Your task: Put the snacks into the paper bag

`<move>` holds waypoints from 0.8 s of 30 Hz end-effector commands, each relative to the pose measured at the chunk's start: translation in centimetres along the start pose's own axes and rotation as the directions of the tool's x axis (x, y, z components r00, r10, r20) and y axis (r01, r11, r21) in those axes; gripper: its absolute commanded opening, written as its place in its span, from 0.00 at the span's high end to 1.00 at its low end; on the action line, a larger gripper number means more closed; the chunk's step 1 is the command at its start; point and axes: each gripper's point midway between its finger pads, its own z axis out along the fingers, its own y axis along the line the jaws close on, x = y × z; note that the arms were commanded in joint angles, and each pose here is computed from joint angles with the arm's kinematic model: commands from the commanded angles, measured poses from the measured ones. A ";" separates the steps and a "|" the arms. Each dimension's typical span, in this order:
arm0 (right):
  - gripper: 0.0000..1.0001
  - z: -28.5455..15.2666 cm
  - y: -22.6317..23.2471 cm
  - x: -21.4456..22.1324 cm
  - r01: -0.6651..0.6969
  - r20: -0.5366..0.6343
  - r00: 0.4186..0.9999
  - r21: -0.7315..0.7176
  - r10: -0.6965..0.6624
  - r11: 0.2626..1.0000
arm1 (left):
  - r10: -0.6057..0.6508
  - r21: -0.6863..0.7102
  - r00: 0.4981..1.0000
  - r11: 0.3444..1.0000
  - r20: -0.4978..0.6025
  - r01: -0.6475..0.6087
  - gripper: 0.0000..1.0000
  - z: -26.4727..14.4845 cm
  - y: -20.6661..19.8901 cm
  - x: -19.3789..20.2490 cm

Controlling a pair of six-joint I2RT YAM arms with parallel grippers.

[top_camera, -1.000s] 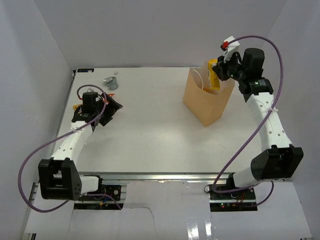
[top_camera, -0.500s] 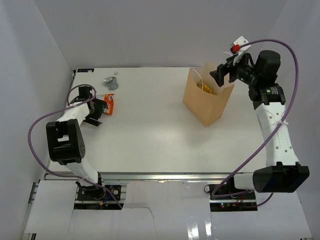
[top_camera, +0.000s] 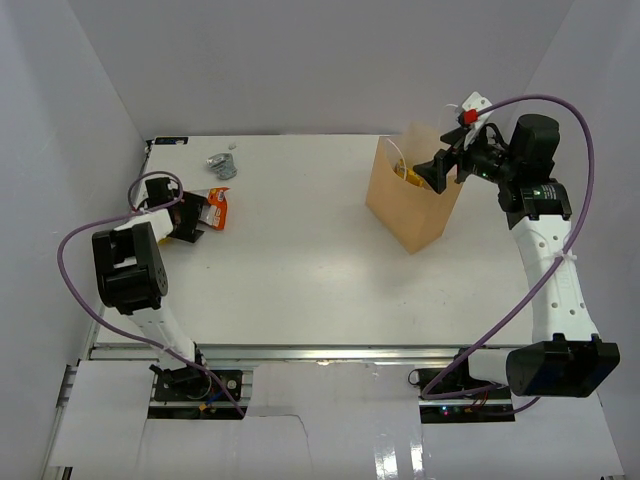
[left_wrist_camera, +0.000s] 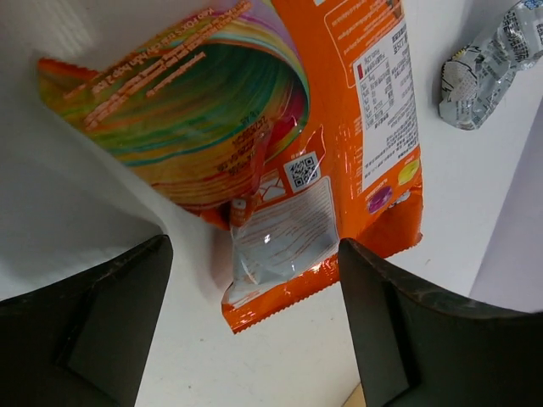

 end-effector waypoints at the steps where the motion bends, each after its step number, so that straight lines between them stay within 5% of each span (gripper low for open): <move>1: 0.02 -0.5 0.8 -1.0 0.024 0.031 0.999 -0.033 -0.023 0.999 | 0.011 0.146 1.000 0.989 -0.023 -0.007 0.13 0.4 -2.3 -0.5; 5: 0.02 -0.7 1.5 -1.4 0.023 0.046 0.999 -0.067 -0.020 0.997 | -0.014 0.241 0.998 0.970 -0.056 0.027 0.27 0.5 -3.0 -0.3; 9: 0.02 -0.8 2.4 -1.8 0.034 0.067 0.997 -0.107 -0.027 0.994 | -0.025 0.282 0.996 0.958 -0.084 0.048 0.52 0.4 -3.1 -0.2; 10: 0.02 -1.0 2.9 -2.3 0.043 0.084 0.996 -0.133 -0.032 0.990 | -0.017 0.290 0.996 0.956 -0.084 0.041 0.63 0.3 -3.2 -0.3; 15: 0.08 -1.9 5.5 -4.4 0.083 0.154 0.987 -0.262 -0.043 0.961 | 0.113 0.387 0.991 0.919 -0.070 -0.077 0.80 -1.7 -4.9 -0.1; 21: 0.14 -1.3 10.6 -6.7 0.060 0.175 0.984 -0.399 0.012 0.915 | 0.328 0.643 0.942 0.738 -0.072 -0.208 0.89 -8.1 -8.6 2.5; 24: 0.14 0.8 14.8 -5.6 0.010 0.090 0.995 -0.474 0.037 0.880 | 0.434 0.755 0.898 0.613 -0.075 -0.233 0.92 -12.7 -9.0 5.5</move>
